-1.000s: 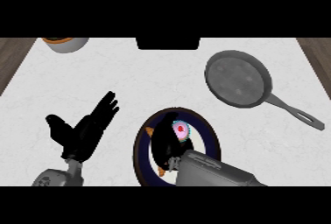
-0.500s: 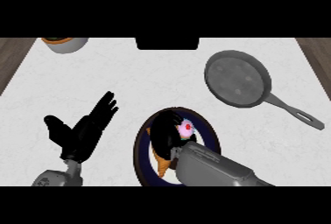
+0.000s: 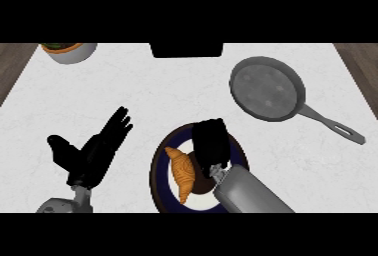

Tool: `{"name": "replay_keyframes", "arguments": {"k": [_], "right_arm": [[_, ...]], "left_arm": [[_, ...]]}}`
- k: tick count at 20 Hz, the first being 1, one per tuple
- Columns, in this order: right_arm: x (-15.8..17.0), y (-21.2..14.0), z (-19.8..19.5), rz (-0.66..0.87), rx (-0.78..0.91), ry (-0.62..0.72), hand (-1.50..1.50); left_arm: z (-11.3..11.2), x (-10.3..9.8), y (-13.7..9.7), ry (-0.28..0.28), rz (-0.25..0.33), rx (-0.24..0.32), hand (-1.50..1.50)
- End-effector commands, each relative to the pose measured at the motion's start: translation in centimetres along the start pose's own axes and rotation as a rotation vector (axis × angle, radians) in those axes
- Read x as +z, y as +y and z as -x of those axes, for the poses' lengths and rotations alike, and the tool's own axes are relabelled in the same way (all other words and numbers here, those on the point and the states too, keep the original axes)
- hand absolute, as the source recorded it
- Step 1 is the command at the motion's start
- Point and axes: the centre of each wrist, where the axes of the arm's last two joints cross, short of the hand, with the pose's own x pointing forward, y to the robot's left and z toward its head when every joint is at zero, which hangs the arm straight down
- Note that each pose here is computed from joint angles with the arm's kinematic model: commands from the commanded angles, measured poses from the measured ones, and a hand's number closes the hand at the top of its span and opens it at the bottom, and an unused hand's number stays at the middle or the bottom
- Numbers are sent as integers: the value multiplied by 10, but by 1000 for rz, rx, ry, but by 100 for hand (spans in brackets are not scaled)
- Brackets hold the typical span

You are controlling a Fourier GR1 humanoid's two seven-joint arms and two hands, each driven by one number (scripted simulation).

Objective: Pick the cupcake from the plate and place it in the pan

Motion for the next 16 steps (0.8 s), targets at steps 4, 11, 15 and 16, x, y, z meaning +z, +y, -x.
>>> {"name": "replay_keyframes", "arguments": {"k": [4, 11, 15, 16], "right_arm": [[33, -49, -11, 369, -343, 142, 150], [49, -74, -2, 489, -719, 168, 150], [31, -48, 30, 514, -819, 215, 150], [16, -55, 35, 517, -828, 232, 150]], "left_arm": [[3, -3, -4, 1, 11, -7, 0], [-7, -10, 1, 1, 32, -13, 0], [-2, -9, -10, 1, 5, -23, 0], [-6, -10, -10, 4, 18, -3, 0]]}}
